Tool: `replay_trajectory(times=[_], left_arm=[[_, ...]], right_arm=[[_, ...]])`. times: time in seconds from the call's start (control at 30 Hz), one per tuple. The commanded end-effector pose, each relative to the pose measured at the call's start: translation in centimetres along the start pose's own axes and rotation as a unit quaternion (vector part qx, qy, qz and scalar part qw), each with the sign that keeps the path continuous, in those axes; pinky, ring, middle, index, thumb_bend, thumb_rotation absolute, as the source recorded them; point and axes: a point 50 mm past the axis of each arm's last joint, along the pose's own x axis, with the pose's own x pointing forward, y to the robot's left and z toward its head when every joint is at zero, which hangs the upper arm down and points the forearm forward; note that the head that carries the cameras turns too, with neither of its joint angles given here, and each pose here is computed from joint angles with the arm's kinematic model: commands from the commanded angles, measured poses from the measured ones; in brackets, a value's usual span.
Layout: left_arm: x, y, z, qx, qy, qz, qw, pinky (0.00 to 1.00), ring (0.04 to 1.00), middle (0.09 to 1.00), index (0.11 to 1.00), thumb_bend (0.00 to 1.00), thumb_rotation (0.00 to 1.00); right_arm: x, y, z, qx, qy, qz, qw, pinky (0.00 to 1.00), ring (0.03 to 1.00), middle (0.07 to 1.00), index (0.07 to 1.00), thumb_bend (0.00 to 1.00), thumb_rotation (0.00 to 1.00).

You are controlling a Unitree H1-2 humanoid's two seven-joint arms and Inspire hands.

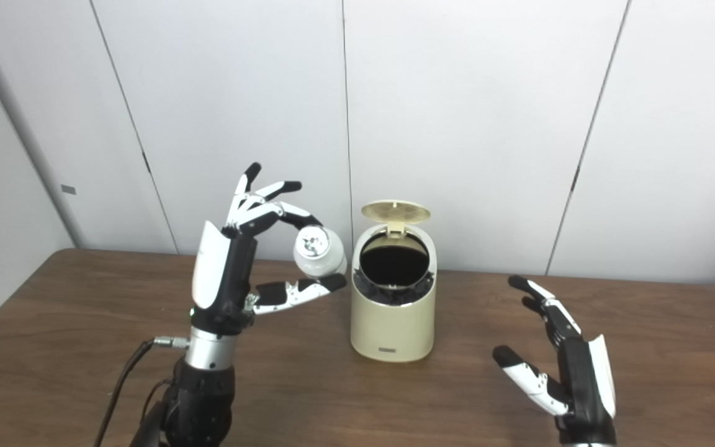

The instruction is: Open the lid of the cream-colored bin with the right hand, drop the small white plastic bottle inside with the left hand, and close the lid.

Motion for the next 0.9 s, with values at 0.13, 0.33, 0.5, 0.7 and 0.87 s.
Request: replay_trajectory(times=[0.13,0.33,0.5,0.7,0.87], left_arm=[[2.2,-2.4,1.1,0.050,-0.055,0.075,0.994,1.00,0.762,0.459,0.511,0.52,0.00],[2.7,-5.1,0.9,0.043,-0.043,0.098,0.993,1.00,0.761,0.463,0.509,0.52,0.00],[2.1,-6.5,0.1,0.032,-0.025,0.090,0.995,0.88,0.688,0.477,0.489,0.52,0.00],[1.6,-6.8,-0.7,0.015,-0.020,0.079,0.997,0.38,0.508,0.498,0.462,0.52,0.00],[1.7,-6.9,-1.0,0.016,-0.029,0.074,0.997,0.32,0.418,0.518,0.482,0.50,0.00]], right_arm=[[1.4,0.0,1.5,0.012,-0.044,-0.012,0.999,0.88,0.912,0.846,0.774,0.66,0.73],[1.4,0.4,1.9,0.010,-0.047,-0.014,0.999,0.90,0.920,0.845,0.763,0.64,0.72],[1.3,0.4,1.6,0.015,-0.048,-0.015,0.999,0.90,0.923,0.853,0.792,0.65,0.69],[1.2,0.4,1.1,0.022,-0.047,-0.018,0.998,0.83,0.893,0.862,0.803,0.66,0.69],[1.2,0.3,0.7,0.018,-0.043,-0.016,0.999,0.79,0.865,0.862,0.826,0.68,0.71]])
